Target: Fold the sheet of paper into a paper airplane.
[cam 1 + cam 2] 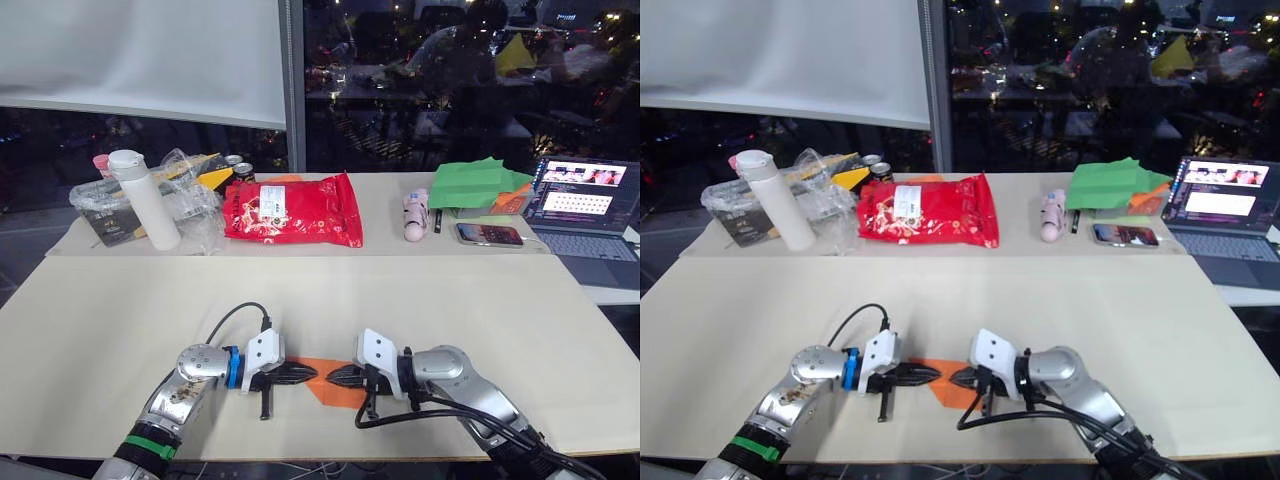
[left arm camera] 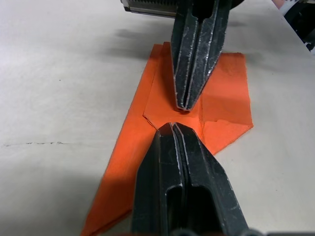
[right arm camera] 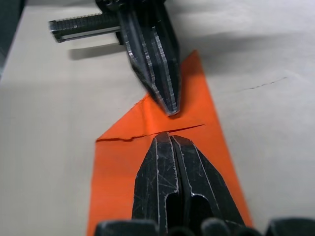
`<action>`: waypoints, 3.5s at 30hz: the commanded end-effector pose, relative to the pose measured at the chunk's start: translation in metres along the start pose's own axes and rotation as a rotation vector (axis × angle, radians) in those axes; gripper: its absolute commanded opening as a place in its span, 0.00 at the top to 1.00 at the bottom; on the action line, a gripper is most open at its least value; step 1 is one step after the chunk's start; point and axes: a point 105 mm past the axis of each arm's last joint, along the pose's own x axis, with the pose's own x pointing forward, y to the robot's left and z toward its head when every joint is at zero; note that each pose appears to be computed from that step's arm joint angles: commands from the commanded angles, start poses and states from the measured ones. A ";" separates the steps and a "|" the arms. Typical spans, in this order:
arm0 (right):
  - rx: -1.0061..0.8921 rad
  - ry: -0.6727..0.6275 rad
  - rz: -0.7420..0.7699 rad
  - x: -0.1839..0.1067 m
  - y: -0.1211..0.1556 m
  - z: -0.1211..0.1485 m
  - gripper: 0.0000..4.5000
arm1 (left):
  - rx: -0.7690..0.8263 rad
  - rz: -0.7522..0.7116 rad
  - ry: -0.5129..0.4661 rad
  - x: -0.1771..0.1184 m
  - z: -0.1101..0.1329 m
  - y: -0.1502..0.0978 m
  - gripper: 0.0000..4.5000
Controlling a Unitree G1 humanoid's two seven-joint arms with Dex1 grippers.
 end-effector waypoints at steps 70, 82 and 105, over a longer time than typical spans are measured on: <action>0.256 -0.217 0.064 -0.059 -0.030 0.035 1.00 | -0.288 0.038 -0.022 -0.070 0.047 -0.011 0.00; -0.734 -0.163 -0.149 -0.066 -0.079 0.107 1.00 | -0.299 0.056 -0.020 -0.073 0.044 -0.007 0.00; -0.758 -0.011 -0.250 -0.091 -0.023 0.030 0.34 | -0.286 0.091 -0.200 -0.044 0.067 0.005 0.32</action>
